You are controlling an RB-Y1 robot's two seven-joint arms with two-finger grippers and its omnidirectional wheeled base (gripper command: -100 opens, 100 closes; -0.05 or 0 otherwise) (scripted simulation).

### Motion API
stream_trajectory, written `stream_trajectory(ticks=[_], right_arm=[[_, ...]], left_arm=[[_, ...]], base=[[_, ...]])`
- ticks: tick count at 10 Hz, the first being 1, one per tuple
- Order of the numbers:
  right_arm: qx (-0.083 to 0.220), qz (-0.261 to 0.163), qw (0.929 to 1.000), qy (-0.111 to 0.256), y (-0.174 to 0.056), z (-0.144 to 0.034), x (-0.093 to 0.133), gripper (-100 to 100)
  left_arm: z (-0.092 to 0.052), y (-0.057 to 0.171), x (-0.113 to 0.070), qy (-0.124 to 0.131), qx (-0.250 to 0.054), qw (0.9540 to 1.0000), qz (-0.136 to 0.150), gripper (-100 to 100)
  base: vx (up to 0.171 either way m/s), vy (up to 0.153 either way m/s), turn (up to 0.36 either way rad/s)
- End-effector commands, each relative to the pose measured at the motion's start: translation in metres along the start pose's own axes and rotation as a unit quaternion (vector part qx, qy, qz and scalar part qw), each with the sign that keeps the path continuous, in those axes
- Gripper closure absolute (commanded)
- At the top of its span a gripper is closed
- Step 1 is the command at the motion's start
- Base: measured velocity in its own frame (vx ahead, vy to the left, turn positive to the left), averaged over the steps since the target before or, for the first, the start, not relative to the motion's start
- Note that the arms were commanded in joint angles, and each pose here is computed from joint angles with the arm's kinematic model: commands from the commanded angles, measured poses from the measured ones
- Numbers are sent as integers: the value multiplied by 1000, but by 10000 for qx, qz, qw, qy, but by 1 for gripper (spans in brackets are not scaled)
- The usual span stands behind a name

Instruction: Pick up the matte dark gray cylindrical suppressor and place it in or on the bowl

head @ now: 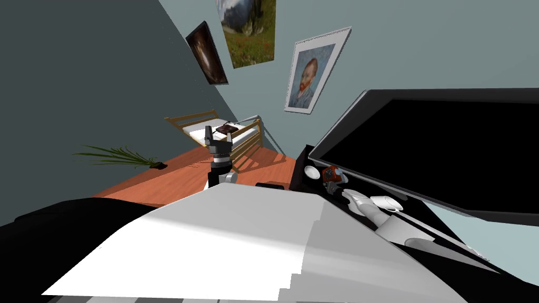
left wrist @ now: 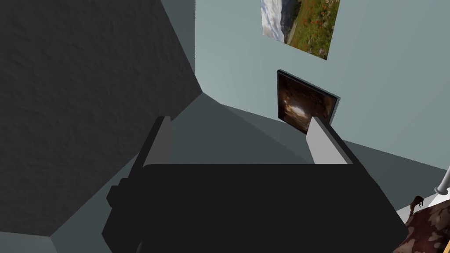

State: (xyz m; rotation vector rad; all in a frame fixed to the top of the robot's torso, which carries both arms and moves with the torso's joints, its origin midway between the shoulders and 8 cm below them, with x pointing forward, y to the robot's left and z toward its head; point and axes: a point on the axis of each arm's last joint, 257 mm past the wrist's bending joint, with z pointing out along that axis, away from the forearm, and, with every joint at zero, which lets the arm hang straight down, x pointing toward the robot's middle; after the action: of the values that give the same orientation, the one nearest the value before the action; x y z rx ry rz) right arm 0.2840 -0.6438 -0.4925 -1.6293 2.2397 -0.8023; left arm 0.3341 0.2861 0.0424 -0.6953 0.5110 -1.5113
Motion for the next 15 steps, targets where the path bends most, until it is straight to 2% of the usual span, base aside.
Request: stream_trajectory(ticks=[1, 4, 6, 9, 15], right_arm=[[92, -95, 9999, 5, -14, -3, 6, 100], [250, -259, 9994, -13, -43, -11, 17, 100], [302, -321, 9990, -36, -59, -17, 23, 100], [294, -344, 9989, -75, -70, -21, 27, 100], [140, -340, 9992, -162, -74, -25, 29, 100]], left_arm=[[0, 0, 0, 0, 0, 10000, 0, 0], [0, 0, 0, 0, 1, 10000, -2, 0], [0, 0, 0, -1, 0, 10000, -1, 0], [0, 0, 0, -1, 0, 10000, 1, 0], [0, 0, 0, 0, -1, 10000, 2, 0]], base=[[-108, 58, 196], [-143, 167, 129], [20, 227, -89], [156, 103, -96], [250, 55, -175]])
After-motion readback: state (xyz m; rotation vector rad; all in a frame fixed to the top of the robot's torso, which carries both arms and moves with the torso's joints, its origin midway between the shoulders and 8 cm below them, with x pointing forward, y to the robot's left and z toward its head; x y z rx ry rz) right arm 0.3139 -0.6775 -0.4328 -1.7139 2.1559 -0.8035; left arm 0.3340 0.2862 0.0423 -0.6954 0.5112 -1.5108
